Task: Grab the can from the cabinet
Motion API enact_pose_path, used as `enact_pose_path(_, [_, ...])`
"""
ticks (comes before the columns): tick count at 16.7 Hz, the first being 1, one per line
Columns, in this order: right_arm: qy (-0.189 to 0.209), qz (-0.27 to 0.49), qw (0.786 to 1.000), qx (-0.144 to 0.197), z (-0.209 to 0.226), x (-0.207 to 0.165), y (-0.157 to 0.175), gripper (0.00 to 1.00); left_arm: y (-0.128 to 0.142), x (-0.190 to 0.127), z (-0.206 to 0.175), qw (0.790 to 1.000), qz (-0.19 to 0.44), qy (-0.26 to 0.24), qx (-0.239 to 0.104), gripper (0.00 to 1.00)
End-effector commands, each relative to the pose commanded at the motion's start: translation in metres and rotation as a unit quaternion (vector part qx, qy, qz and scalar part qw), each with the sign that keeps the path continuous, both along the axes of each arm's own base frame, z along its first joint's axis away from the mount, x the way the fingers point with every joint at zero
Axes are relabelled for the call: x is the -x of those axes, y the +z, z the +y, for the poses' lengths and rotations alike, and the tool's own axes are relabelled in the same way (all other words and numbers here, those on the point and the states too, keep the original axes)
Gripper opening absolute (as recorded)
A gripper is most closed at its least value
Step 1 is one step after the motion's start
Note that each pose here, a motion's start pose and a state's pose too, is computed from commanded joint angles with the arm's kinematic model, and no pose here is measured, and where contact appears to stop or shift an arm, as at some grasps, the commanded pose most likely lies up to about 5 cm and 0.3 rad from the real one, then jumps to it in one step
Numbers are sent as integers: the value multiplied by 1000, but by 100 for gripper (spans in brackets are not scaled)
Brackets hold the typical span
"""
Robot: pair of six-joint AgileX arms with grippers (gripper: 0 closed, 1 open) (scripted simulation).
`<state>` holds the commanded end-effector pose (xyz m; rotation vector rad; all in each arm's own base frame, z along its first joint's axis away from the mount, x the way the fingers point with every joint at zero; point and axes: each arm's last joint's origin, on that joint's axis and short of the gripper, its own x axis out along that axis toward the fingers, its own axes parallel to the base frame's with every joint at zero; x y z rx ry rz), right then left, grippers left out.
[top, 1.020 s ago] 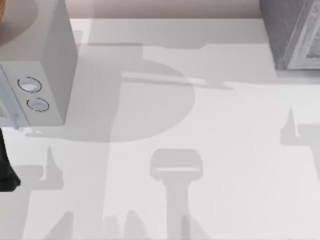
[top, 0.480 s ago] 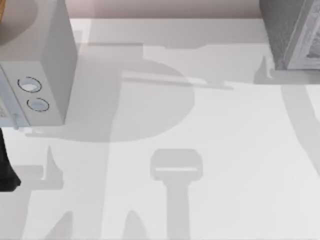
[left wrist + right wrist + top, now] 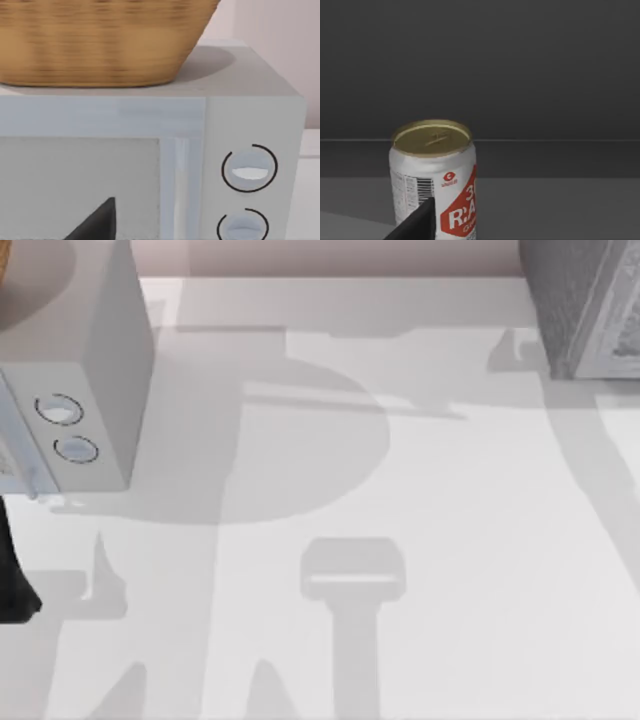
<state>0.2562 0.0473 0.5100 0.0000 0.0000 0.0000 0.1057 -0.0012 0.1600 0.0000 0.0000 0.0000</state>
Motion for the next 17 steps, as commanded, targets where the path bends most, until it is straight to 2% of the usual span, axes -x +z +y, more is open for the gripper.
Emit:
enact_pose_path(5, [-2,-1,1000,0,0,1,0,100,0,0,0,1000,0,0,0,100])
enact_pose_path(13, [-6,-4,1000,0,48,-6,-27,100,0,0,0,1000,0,0,0,100])
enact_pose_path(17, [-7,-6,1000,-1,49,-5,-26,100,0,0,0,1000,0,0,0,100])
